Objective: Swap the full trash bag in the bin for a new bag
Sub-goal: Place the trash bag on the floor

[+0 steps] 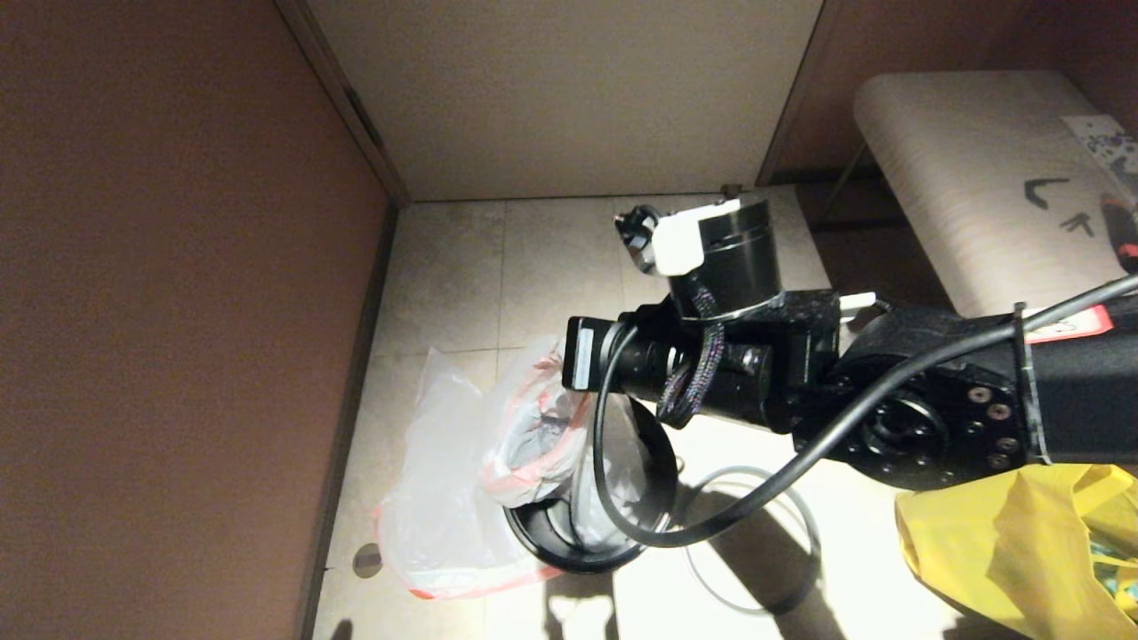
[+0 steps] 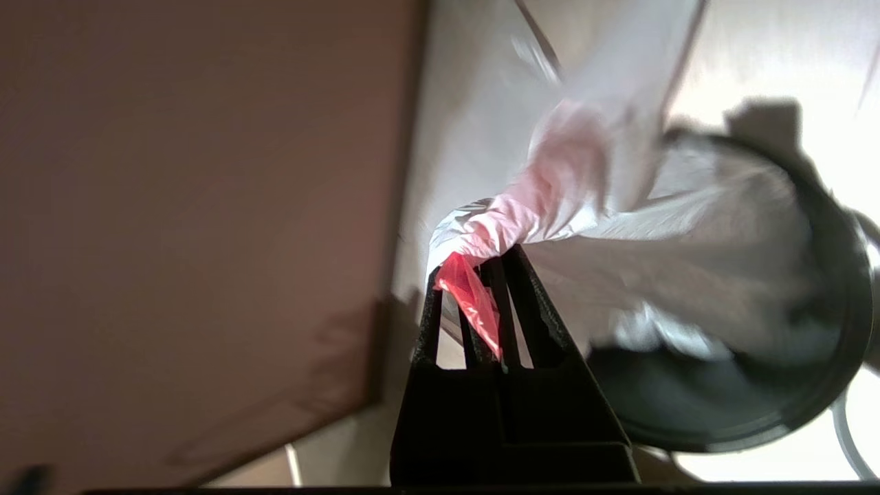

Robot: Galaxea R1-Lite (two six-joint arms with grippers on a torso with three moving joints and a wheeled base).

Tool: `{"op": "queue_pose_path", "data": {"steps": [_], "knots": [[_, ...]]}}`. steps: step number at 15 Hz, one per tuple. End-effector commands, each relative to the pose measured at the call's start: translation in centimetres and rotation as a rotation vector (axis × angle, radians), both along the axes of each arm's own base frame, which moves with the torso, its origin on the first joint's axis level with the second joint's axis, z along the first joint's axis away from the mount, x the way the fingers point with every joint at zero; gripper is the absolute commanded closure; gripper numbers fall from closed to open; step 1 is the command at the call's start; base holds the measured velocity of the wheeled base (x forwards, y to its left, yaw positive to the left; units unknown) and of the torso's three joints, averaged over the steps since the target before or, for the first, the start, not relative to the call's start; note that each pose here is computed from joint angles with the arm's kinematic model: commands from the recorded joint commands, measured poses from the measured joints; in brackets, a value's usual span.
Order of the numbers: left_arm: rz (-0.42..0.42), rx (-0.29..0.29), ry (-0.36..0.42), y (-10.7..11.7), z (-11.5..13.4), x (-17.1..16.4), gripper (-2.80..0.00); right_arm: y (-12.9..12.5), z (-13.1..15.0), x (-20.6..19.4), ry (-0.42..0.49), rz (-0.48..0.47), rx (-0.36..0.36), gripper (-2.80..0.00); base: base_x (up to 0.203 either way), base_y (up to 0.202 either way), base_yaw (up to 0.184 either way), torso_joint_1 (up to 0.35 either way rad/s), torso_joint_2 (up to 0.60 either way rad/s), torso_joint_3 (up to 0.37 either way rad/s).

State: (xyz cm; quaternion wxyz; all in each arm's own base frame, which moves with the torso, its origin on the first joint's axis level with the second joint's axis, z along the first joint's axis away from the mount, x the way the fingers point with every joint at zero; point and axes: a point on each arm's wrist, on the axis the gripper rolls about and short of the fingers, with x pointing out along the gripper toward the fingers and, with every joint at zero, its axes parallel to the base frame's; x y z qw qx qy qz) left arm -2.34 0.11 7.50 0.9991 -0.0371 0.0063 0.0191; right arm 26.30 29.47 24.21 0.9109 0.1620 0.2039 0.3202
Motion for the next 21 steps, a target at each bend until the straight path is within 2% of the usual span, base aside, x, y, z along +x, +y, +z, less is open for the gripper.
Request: {"op": "queue_pose_path", "data": {"steps": [1,6,9,11,15,18,21], "knots": [[0.001,-0.001,0.001,0.0,0.0,0.0,0.0,-1.4,3.6,-1.5,-0.062,0.006,0.075,0.0,0.0,0.0,0.0,0.0,0.0,0.0],[0.001,-0.001,0.001,0.0,0.0,0.0,0.0,-4.6,11.6,-4.1,-0.213,-0.002,0.236,0.0,0.0,0.0,0.0,0.0,0.0,0.0],[0.001,-0.001,0.001,0.0,0.0,0.0,0.0,-7.0,16.7,-5.9,-0.298,-0.012,0.292,0.0,0.0,0.0,0.0,0.0,0.0,0.0],[0.001,-0.001,0.001,0.0,0.0,0.0,0.0,-8.3,18.6,-6.4,-0.384,-0.039,0.254,0.0,0.0,0.0,0.0,0.0,0.0,0.0],[0.001,-0.001,0.001,0.0,0.0,0.0,0.0,-10.3,20.2,-5.7,-0.564,-0.267,0.119,0.0,0.0,0.0,0.0,0.0,0.0,0.0],[0.001,-0.001,0.001,0.0,0.0,0.0,0.0,-11.9,19.8,-3.1,-0.569,-0.426,0.078,0.0,0.0,0.0,0.0,0.0,0.0,0.0],[0.001,-0.001,0.001,0.0,0.0,0.0,0.0,-14.1,19.4,-0.9,-0.562,-0.535,0.04,0.0,0.0,0.0,0.0,0.0,0.0,0.0]]}}
